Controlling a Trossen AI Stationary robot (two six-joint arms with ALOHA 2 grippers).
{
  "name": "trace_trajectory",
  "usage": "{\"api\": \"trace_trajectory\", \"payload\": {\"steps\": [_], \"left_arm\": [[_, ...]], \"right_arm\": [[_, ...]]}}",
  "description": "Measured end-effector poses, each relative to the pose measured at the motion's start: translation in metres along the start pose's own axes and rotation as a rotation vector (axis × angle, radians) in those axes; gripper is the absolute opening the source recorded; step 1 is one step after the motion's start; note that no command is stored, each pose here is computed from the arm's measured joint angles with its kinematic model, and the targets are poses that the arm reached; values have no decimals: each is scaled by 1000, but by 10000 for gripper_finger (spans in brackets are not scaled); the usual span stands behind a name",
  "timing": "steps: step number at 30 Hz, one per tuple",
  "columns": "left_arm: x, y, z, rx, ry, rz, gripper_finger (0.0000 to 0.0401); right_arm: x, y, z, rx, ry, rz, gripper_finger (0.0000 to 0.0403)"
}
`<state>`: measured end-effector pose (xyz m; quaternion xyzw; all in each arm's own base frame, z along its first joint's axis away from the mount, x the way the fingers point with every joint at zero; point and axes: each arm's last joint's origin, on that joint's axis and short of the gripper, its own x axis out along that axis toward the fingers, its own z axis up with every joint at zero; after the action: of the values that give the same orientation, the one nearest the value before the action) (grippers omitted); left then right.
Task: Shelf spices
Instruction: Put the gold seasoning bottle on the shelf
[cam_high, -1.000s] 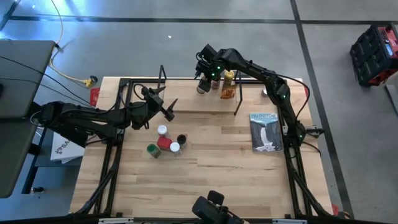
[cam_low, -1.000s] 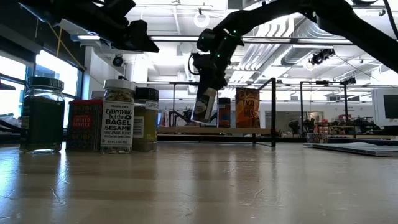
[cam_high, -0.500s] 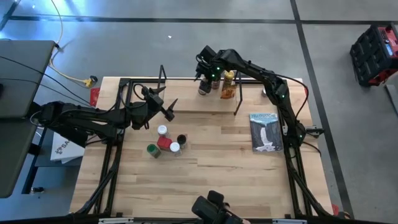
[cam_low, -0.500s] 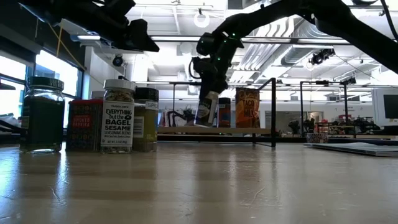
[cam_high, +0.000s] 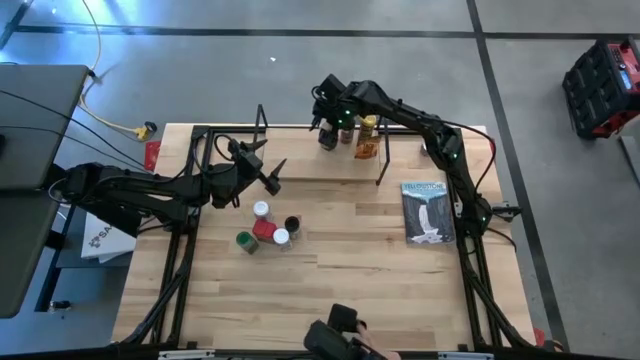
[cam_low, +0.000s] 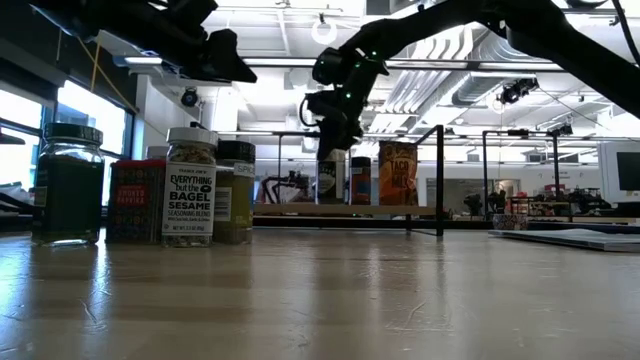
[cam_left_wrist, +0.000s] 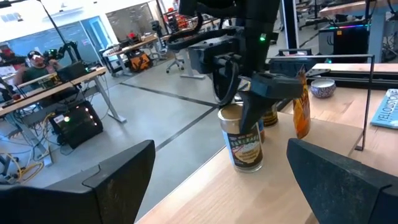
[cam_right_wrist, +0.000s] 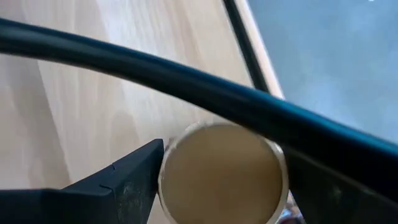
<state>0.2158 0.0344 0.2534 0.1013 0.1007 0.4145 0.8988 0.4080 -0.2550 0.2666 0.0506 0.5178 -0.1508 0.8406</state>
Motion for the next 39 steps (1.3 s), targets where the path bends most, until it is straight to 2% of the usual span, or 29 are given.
{"api": "trace_trajectory", "payload": {"steps": [9, 13, 19, 22, 24, 26, 33, 35, 39], "left_arm": [[0, 0, 0, 0, -1, -8, 362], [-1, -1, 0, 1, -3, -15, 362], [-2, -2, 0, 1, -4, -19, 362], [-2, -2, 0, 1, -4, -16, 362], [-2, -2, 1, 1, -4, -14, 362], [-2, -2, 1, 0, -4, -9, 362], [-2, -2, 1, 0, -4, -9, 362], [-2, -2, 1, 0, -4, -9, 362], [-2, -2, 1, 0, -4, -9, 362]], "right_arm": [[-6, 1, 8, -31, -76, -35, 311], [-14, 4, 9, -85, -86, -39, 312], [-55, 20, 16, -199, -150, -109, 312], [-74, 27, 16, -223, -182, -70, 302], [-80, 30, 14, -223, -189, -17, 280], [-79, 30, 11, -204, -170, 16, 238], [-61, 9, 5, -146, -114, 21, 30], [-58, 4, 4, -126, -115, 26, 10], [-50, -3, 0, -75, -98, 79, 18]]}}
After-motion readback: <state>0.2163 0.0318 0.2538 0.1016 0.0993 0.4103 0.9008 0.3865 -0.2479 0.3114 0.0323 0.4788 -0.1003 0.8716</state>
